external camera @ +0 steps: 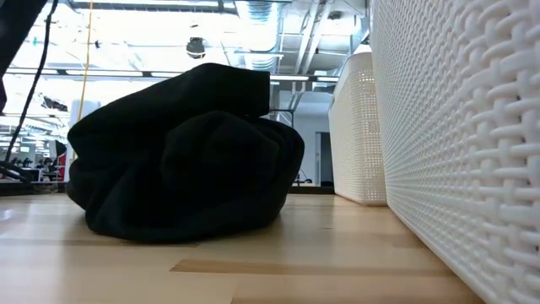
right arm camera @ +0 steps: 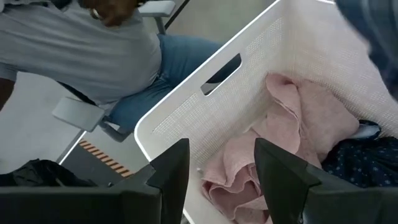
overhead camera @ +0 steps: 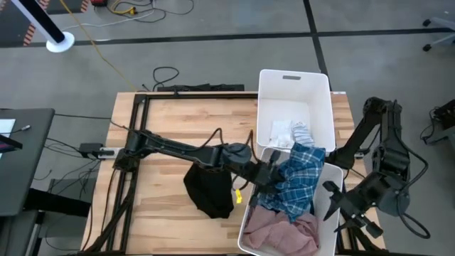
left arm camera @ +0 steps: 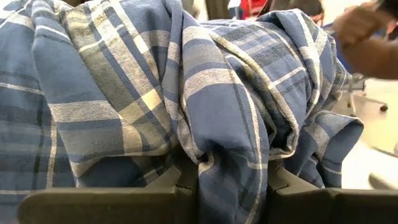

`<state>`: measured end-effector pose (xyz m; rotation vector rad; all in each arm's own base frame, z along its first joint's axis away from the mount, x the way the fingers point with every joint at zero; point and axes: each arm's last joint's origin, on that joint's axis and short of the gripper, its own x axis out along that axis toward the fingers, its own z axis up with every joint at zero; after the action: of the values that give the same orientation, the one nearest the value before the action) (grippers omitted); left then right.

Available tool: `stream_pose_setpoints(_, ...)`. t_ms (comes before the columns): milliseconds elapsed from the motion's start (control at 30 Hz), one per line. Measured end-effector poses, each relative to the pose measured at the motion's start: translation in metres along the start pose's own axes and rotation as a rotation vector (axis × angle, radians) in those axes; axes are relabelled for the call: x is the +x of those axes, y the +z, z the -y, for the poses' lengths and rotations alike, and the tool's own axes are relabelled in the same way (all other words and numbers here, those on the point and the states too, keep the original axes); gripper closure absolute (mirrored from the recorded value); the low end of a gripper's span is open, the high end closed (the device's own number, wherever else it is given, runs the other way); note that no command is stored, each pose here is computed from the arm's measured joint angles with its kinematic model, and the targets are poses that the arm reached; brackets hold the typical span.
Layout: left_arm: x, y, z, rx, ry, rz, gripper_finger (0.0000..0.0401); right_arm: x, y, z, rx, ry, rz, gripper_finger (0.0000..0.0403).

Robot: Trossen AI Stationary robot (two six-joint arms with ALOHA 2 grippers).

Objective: Sort clothes
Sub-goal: Put the blue striped polo in the bottom laundry bin

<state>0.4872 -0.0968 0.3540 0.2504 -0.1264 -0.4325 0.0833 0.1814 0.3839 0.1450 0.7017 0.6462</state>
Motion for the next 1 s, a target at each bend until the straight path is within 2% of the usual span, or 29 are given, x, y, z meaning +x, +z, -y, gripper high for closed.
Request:
stream_pose_setpoints(233,0.007,-0.034,-0.011,-0.083,-0.035,-0.056,0.034,-0.002,-0.002,-0.003,-0.008,-0.027,0.026,0.0207)
stream_pose_setpoints(533,0.013,-0.068,-0.01,-0.151,-0.055,-0.172,0.034,-0.001,-0.003,-0.001,-0.017,-0.062,0.024,0.0207)
stream_pose_setpoints(833,0.008,-0.084,-0.007,-0.191,-0.031,-0.356,0.034,-0.001,-0.003,0.0,-0.012,-0.08,0.038,0.0207)
stream_pose_setpoints(1000,0.006,-0.082,-0.006,-0.196,-0.04,-0.423,0.034,-0.001,-0.002,0.0,-0.012,-0.091,0.046,0.0207)
